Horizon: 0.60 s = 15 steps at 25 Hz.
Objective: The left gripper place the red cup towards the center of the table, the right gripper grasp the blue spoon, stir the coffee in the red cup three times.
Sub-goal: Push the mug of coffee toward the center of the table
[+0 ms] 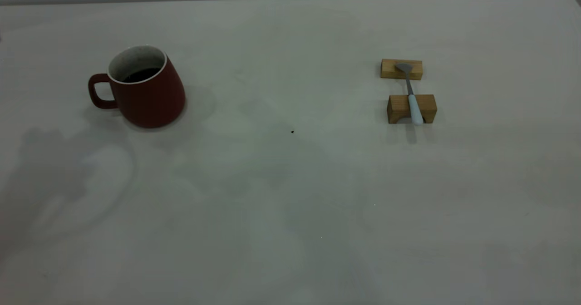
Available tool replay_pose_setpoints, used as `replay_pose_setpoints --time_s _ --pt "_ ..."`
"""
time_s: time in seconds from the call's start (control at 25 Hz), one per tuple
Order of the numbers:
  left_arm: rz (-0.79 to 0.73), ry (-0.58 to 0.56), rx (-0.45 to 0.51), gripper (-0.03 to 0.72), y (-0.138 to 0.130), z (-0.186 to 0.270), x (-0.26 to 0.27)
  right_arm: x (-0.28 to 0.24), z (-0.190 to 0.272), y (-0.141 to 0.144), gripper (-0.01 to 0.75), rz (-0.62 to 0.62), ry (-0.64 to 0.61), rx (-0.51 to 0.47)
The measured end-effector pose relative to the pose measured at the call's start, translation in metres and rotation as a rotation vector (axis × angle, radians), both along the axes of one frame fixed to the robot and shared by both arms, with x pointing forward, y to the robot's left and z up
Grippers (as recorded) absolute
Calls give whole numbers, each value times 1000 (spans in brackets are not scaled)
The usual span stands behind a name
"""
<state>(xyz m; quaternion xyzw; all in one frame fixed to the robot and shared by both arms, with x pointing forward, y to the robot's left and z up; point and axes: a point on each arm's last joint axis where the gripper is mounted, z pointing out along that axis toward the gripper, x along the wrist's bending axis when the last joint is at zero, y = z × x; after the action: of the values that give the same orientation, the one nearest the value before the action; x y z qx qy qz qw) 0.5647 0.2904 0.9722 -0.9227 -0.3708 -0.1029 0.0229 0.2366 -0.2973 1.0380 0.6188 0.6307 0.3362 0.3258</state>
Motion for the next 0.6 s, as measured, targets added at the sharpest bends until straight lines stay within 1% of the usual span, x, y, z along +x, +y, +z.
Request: replay_pose_setpoints --time_s 0.12,0.32,0.52,0.6 --pt "-33 58 14 676 -1 -23 24 0 0 0 511 0 0 0" --pt "-139 114 54 670 -1 -50 53 0 0 0 511 0 0 0" --pt "-234 170 74 666 -1 -80 69 0 0 0 511 0 0 0" --pt "-272 174 76 662 -2 -91 73 0 0 0 511 0 0 0"
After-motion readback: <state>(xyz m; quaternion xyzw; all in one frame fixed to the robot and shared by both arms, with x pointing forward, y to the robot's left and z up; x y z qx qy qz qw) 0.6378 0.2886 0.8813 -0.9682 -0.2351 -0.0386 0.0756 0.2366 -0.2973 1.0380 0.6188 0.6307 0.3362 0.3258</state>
